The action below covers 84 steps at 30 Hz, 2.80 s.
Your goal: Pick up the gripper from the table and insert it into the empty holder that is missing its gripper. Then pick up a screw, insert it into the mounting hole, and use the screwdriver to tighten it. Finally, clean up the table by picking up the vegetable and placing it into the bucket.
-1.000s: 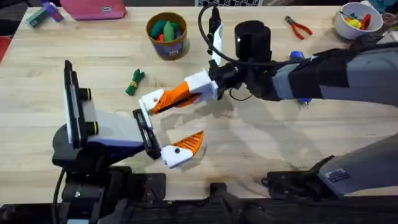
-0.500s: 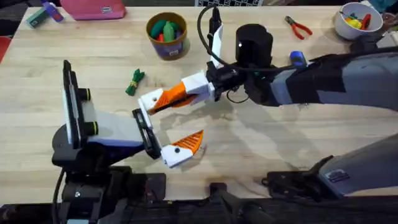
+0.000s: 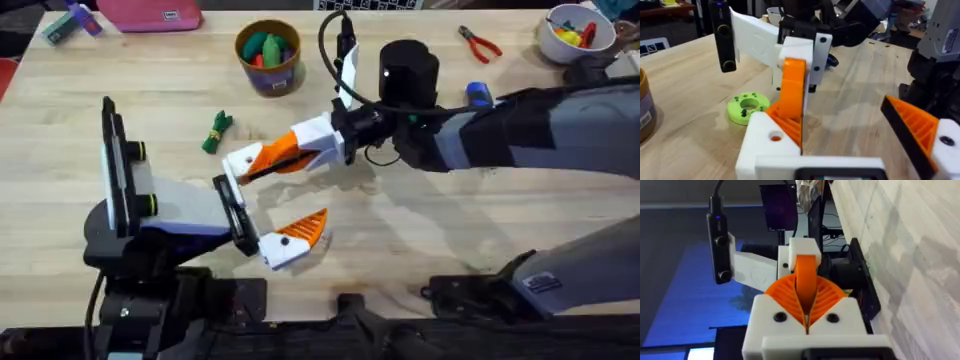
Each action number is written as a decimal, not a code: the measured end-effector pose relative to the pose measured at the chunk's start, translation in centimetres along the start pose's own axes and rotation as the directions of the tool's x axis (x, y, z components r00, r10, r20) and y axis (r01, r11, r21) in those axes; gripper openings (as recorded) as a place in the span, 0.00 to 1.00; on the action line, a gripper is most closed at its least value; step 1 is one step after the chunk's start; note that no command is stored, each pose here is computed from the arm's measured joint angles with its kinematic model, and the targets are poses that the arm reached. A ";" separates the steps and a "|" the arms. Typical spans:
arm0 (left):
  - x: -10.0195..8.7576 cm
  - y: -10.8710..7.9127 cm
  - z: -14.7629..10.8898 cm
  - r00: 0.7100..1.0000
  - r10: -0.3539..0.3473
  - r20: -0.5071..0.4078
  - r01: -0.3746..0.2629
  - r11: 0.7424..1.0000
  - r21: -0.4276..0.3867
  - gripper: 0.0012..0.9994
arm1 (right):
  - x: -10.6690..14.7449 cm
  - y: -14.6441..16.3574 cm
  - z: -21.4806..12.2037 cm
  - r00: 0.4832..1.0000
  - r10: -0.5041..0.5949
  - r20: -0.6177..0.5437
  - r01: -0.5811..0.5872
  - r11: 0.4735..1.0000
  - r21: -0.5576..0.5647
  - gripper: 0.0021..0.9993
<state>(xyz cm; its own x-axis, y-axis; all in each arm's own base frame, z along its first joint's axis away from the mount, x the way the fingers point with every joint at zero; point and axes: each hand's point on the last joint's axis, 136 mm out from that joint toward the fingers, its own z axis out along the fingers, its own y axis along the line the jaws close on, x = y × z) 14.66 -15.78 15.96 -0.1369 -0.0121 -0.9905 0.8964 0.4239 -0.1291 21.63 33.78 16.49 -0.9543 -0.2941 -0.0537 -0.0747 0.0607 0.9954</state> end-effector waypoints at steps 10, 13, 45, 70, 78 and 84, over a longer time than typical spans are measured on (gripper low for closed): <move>0.0 0.0 0.0 1.000 0.000 0.000 0.000 1.000 0.003 0.99 | 0.2 0.0 0.0 1.000 0.005 -0.011 -0.005 1.000 -0.003 0.01; 0.0 0.0 0.0 1.000 0.000 0.000 0.000 1.000 0.003 0.99 | 0.2 0.0 0.0 1.000 0.005 -0.011 -0.005 1.000 -0.003 0.01; 0.0 0.1 0.0 1.000 0.000 0.000 0.000 1.000 -0.003 0.99 | -0.2 0.1 0.1 1.000 0.004 -0.005 -0.004 1.000 -0.002 0.01; 0.0 -0.2 0.0 1.000 0.004 -0.001 -0.004 1.000 0.010 0.99 | -1.2 -0.9 0.4 0.998 0.028 0.051 -0.030 0.999 0.025 0.99; 0.0 -0.2 0.0 1.000 0.005 -0.001 -0.005 1.000 0.011 0.99 | -1.1 -0.5 -1.4 0.993 0.066 0.102 -0.075 0.994 0.078 0.99; 0.0 -0.2 0.0 1.000 0.004 -0.001 -0.004 1.000 0.013 0.99 | -0.4 1.0 -6.3 0.972 0.048 0.230 -0.097 0.974 0.205 0.99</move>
<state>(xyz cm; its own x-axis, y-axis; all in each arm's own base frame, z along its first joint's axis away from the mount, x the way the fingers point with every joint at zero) 14.45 -15.90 15.99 -0.1334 -0.0095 -0.9910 0.9026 0.4119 -0.1254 23.77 27.97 17.97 -0.9977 -0.0633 -0.0228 -0.0398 0.2829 0.9583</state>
